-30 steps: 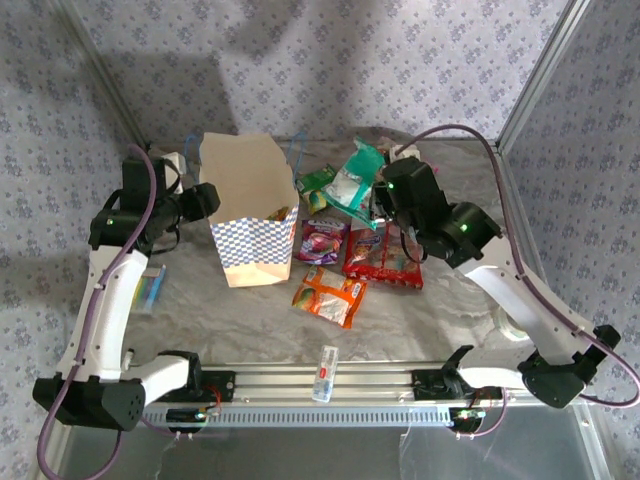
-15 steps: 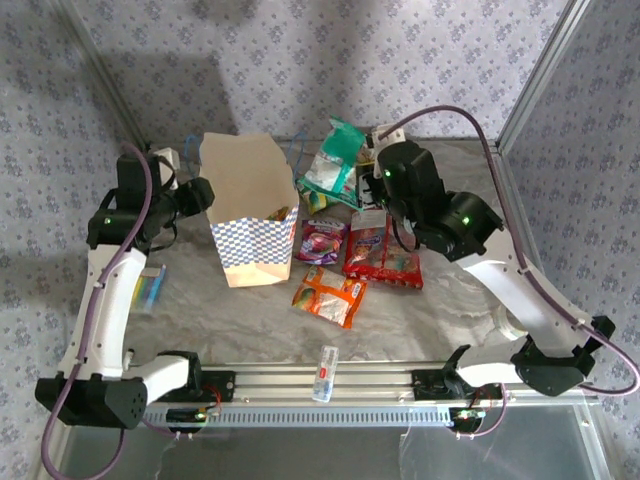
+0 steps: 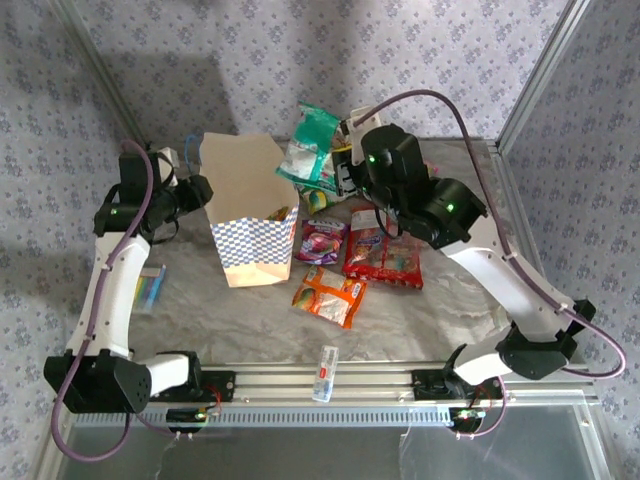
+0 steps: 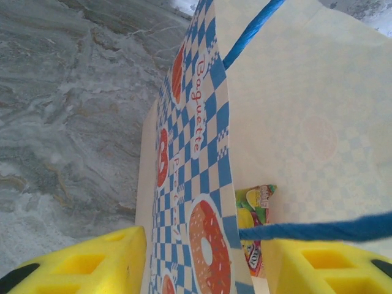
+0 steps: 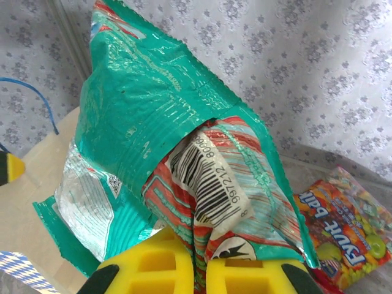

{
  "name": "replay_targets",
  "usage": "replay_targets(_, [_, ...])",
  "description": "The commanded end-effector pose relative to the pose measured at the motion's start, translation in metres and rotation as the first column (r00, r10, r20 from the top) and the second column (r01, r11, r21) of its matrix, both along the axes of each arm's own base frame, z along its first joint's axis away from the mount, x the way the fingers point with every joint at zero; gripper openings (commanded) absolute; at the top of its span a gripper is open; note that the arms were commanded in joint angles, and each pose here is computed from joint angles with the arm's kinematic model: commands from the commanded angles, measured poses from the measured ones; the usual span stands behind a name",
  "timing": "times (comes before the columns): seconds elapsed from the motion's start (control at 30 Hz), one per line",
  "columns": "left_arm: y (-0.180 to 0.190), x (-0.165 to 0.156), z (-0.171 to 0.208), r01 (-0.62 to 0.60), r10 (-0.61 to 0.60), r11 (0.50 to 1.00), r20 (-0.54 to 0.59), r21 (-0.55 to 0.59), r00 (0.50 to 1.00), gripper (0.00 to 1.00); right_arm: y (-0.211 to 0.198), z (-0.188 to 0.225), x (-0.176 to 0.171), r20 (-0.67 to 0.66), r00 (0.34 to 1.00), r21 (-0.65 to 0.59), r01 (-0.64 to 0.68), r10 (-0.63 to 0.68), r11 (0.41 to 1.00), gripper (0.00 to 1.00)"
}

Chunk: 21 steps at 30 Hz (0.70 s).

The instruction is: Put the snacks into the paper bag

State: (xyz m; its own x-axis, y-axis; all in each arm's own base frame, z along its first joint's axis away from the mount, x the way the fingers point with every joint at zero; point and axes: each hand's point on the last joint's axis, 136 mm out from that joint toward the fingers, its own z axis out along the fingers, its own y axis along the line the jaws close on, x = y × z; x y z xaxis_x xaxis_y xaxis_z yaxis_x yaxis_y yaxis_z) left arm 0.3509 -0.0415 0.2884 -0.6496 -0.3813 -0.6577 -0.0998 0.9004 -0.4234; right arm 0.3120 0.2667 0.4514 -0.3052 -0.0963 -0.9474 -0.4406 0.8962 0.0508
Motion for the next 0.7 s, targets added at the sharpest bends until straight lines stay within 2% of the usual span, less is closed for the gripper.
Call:
replay_targets(0.0, [-0.002, 0.01, 0.01, 0.002, -0.001, 0.999, 0.047, -0.038, 0.999, 0.51, 0.011, 0.033, 0.004, 0.084, 0.996, 0.065, -0.033, 0.027, 0.997, 0.0])
replay_targets(0.33, [-0.002, 0.016, 0.003, -0.01, 0.012, 0.998, 0.029, -0.061, 1.0, 0.46, 0.057, 0.018, 0.027, 0.032, 0.993, 0.019, -0.111, 0.111, 0.994, 0.0])
replay_targets(0.5, [-0.003, 0.017, 0.003, -0.008, 0.011, 0.997, 0.034, -0.081, 0.999, 0.38, 0.077, 0.013, 0.034, 0.013, 0.988, 0.021, -0.153, 0.152, 0.988, 0.0])
replay_targets(0.67, [-0.008, 0.016, 0.006, 0.011, -0.004, 0.993, 0.051, -0.121, 0.999, 0.36, 0.095, 0.007, 0.038, -0.007, 0.979, 0.02, -0.201, 0.202, 0.979, 0.0])
